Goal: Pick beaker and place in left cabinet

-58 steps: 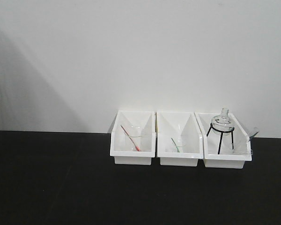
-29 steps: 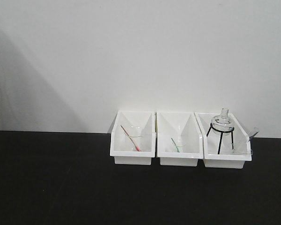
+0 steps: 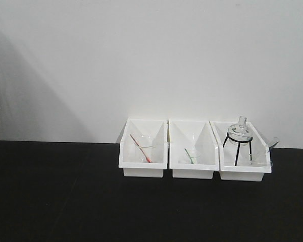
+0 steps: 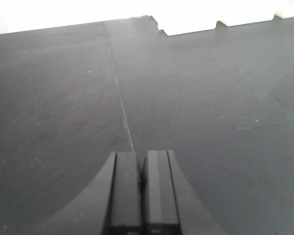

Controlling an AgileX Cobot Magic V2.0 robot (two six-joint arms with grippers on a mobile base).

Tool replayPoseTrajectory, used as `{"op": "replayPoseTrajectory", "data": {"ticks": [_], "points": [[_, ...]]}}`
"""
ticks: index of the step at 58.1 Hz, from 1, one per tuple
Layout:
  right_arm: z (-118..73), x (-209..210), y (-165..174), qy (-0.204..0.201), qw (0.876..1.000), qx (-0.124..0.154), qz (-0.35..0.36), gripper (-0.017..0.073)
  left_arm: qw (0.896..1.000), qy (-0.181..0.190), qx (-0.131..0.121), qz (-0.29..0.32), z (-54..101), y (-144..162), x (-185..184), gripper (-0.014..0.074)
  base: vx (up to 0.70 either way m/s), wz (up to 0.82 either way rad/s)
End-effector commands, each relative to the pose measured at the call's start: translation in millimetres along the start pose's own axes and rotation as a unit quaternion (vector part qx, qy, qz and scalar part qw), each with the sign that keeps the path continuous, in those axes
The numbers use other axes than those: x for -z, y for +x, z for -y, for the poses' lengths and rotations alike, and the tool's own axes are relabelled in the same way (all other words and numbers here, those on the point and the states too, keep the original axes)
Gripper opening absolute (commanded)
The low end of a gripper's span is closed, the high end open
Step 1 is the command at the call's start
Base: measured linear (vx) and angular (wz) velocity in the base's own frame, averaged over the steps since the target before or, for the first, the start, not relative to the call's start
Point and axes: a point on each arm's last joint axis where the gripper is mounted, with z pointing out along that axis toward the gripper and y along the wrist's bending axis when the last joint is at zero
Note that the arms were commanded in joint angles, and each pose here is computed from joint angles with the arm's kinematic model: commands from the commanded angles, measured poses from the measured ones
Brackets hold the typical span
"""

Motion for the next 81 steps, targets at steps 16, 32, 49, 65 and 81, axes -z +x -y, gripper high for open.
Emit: {"op": "replayPoseTrajectory", "data": {"ticks": [16, 32, 49, 65, 81], "points": [[-19.5, -34.9, 2.9, -0.063, 0.997, -0.035, -0.028, 0.0433, 0.998, -0.001, 0.004, 0.055, -0.3, -13.6, 3.3, -0.0006, 0.00, 0.00], [-84.8, -56.4, 35.2, -0.244, 0.965, 0.058, -0.077, 0.0433, 0.998, -0.001, 0.004, 0.055, -0.3, -13.6, 3.3, -0.0006, 0.00, 0.00], [-111.1, -73.8, 69.7, -0.294, 0.946, 0.071, -0.120, 0.0548, 0.998, -0.001, 0.004, 0.055, -0.3, -13.6, 3.3, -0.0006, 0.00, 0.00], [-134.9, -84.4, 94.2, -0.368, 0.923, 0.071, -0.084, 0.0671, 0.998, -0.001, 0.004, 0.055, -0.3, -13.6, 3.3, -0.0006, 0.00, 0.00], [-143.1, -93.9, 119.3, -0.387, 0.918, 0.040, -0.076, 0.0666, 0.998, -0.001, 0.004, 0.055, -0.3, -13.6, 3.3, -0.0006, 0.00, 0.00]]}}
